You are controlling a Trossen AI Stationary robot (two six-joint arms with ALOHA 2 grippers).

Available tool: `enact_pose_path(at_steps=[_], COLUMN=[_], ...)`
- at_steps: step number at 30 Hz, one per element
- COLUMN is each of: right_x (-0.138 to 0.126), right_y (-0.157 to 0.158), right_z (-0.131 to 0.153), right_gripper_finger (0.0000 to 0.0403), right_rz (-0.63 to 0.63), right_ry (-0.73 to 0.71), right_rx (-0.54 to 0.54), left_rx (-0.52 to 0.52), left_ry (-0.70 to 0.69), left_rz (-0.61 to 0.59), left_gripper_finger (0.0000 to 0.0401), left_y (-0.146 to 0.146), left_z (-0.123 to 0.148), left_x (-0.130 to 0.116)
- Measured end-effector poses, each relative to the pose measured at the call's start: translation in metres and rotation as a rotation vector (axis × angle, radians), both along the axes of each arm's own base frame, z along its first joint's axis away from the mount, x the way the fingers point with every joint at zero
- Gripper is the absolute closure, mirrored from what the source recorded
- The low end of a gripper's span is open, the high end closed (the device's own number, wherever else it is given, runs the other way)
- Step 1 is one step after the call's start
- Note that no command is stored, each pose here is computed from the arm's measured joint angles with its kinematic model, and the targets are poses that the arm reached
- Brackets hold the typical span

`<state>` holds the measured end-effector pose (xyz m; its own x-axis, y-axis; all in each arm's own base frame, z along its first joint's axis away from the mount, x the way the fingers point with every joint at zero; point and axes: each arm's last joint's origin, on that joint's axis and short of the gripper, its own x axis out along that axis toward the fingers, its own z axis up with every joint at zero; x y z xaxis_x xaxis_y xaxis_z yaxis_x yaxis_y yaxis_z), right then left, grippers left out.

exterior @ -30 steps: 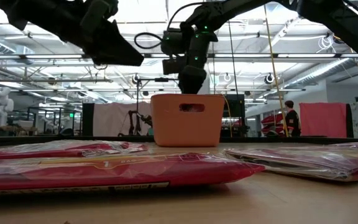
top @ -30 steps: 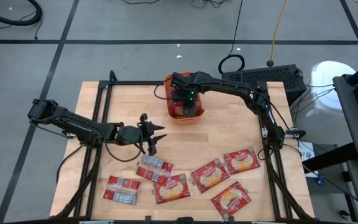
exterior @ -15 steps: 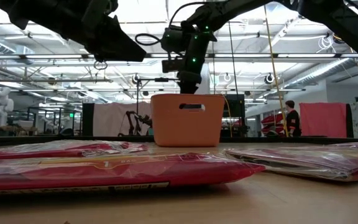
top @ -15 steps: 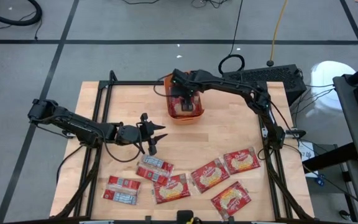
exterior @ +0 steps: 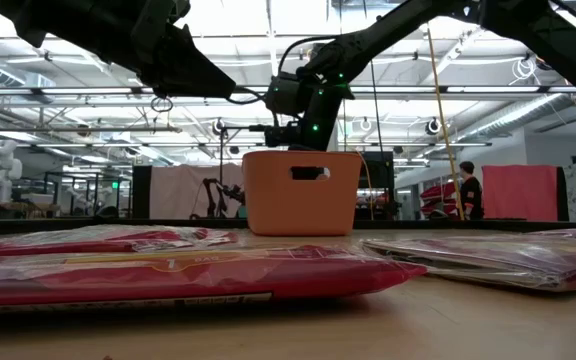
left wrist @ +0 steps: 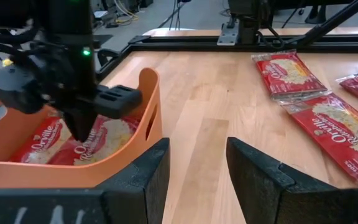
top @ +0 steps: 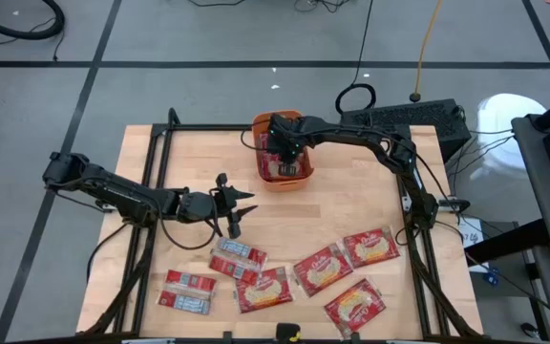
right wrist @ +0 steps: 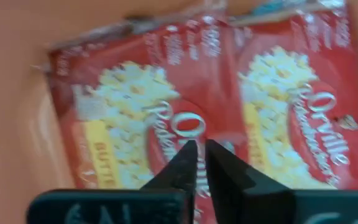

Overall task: Sort popcorn bags into baskets
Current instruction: Put the red popcorn bag into the orange bin

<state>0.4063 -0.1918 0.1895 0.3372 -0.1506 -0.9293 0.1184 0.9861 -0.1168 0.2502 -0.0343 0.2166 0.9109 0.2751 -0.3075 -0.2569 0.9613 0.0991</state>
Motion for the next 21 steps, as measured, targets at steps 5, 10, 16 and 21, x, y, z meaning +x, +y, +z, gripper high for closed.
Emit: enact_pose_path(at_steps=[5, 10, 16, 21], right_x=[-0.001, -0.002, -0.003, 0.0], right_y=[0.01, 0.018, 0.023, 0.02], right_z=[-0.016, -0.015, 0.009, 0.03], right_gripper_finger=[0.04, 0.0395, 0.0402, 0.0402], right_rz=[0.023, 0.058, 0.074, 0.051], right_ry=[0.006, 0.004, -0.071, -0.195], right_rx=[0.029, 0.11, 0.099, 0.054], left_rx=[-0.002, -0.008, -0.015, -0.016], left_ry=[-0.011, -0.028, -0.029, -0.032], left_rz=[0.011, 0.009, 0.009, 0.009], left_gripper_finger=[0.024, 0.024, 0.024, 0.024], left_y=[0.002, 0.002, 0.002, 0.002], left_z=[0.001, 0.002, 0.002, 0.003], left_x=[0.001, 0.001, 0.001, 0.001])
